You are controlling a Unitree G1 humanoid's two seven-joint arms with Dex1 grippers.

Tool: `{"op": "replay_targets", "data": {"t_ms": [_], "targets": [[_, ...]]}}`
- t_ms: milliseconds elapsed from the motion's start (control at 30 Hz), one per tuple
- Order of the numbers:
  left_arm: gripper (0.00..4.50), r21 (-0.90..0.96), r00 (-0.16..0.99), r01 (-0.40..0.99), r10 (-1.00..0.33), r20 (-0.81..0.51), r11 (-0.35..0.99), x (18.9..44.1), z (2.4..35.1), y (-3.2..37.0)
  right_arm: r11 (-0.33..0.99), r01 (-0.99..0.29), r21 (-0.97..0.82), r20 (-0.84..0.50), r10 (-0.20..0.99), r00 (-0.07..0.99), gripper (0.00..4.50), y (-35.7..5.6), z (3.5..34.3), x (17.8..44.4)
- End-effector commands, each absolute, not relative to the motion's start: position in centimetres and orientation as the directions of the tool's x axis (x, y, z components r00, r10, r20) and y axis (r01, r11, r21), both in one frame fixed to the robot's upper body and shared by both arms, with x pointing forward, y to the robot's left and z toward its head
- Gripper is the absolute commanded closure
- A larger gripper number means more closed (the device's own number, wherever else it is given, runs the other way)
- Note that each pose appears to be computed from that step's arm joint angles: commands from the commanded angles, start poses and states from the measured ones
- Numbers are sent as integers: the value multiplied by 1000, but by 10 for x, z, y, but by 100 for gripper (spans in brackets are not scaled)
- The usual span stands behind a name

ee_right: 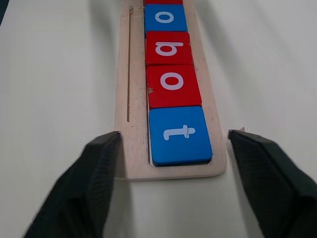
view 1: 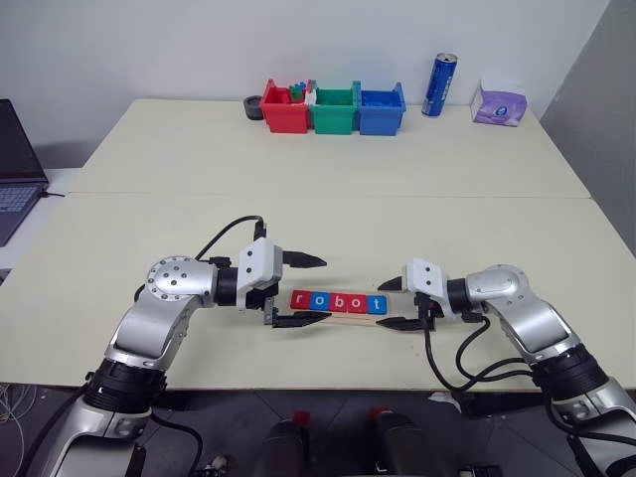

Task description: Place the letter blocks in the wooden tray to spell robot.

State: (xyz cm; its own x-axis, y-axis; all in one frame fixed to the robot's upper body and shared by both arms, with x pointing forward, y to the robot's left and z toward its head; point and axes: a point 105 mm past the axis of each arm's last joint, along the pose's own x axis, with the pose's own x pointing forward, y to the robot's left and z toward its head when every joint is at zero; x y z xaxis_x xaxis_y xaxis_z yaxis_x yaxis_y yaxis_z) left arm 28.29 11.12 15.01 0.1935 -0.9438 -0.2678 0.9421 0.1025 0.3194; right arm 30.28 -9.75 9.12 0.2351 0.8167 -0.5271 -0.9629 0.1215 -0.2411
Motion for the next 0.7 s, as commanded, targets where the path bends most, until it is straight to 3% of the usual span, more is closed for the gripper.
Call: {"op": "replay_targets", "data": {"t_ms": [33, 233, 333, 700], "targets": [[0, 361, 195, 928, -948, -252, 95, 284, 159, 109, 126, -948, -291, -477, 840, 258, 5, -93, 114, 306], [0, 362, 196, 927, -948, -251, 96, 284, 159, 111, 174, -948, -268, -459, 842, 284, 5, -111, 127, 303], [0, 361, 194, 928, -948, -250, 95, 284, 159, 111, 187, -948, -258, -474, 830, 293, 63, -123, 123, 301], [0, 365, 189, 927, -949, -253, 87, 285, 160, 110, 195, -937, -291, -479, 818, 319, 449, -120, 105, 302]]}}
